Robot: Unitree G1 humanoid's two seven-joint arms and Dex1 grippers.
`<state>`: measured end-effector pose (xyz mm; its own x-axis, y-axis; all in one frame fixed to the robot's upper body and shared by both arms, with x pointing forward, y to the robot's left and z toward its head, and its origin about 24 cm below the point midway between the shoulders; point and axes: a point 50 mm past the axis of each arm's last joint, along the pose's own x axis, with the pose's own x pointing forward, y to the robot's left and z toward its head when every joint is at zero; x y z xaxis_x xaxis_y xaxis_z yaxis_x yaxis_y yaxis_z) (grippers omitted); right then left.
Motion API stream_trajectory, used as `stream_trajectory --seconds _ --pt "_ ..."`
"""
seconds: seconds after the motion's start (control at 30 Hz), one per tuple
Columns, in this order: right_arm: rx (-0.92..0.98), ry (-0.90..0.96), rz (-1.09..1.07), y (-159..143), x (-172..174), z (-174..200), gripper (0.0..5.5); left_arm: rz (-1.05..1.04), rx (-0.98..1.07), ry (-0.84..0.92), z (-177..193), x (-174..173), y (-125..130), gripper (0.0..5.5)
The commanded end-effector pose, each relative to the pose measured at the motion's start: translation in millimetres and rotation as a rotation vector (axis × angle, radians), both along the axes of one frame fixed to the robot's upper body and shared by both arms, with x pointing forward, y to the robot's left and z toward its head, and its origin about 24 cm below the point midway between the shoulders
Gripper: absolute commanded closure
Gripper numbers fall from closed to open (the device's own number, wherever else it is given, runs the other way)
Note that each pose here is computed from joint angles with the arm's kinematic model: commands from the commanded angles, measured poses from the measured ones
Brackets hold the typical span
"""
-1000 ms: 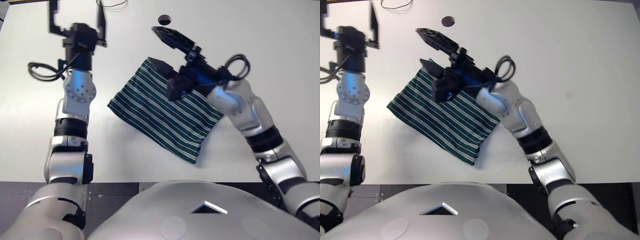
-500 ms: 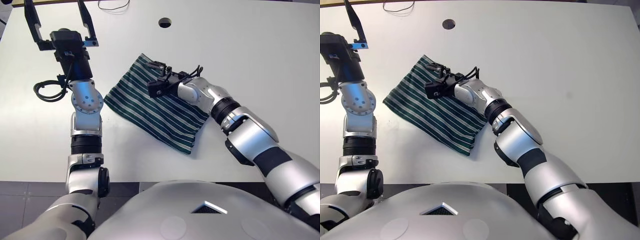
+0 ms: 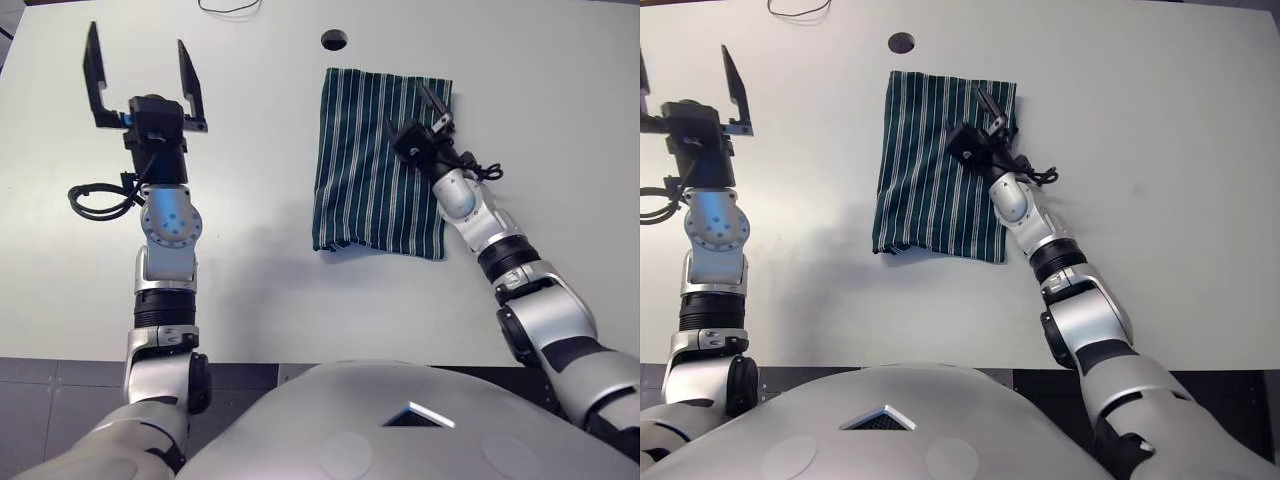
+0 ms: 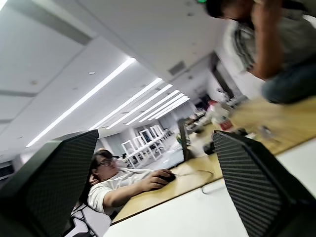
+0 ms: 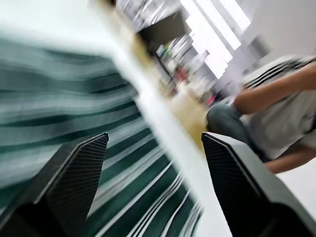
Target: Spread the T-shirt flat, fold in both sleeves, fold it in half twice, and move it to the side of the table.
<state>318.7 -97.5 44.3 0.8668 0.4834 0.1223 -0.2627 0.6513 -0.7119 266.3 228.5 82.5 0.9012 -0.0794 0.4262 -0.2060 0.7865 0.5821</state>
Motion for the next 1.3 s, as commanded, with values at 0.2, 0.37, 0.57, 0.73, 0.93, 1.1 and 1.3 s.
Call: stream_trajectory --seconds 0.2,0.37,0.57,0.73,0.93,1.1,1.3 --pt "-0.344 -0.218 0.184 -70 -67 65 1.99 -0.500 0.616 0.197 -12 -16 -16 1.22" --pt "-0.893 0.140 0.399 -131 -115 8 1.99 -0.791 0.907 0.441 -35 -48 -9 1.22" --pt "-0.993 0.202 0.555 -116 -112 -6 1.99 -0.946 1.044 0.636 -51 -56 -2 1.22" --pt "-1.017 0.181 0.625 -97 -90 -20 1.99 -1.024 1.065 0.625 -64 -45 -20 1.22" --pt "-1.024 0.166 0.652 -91 -72 -27 1.99 -1.108 1.102 0.565 -74 -31 -46 1.22" --pt "-0.996 0.148 0.716 -84 -80 -27 1.99 -1.186 1.098 0.572 -82 -35 -53 1.22" --pt "-0.971 0.128 0.702 -83 -75 -31 2.57 -1.209 1.073 0.595 -88 -34 -54 2.10"
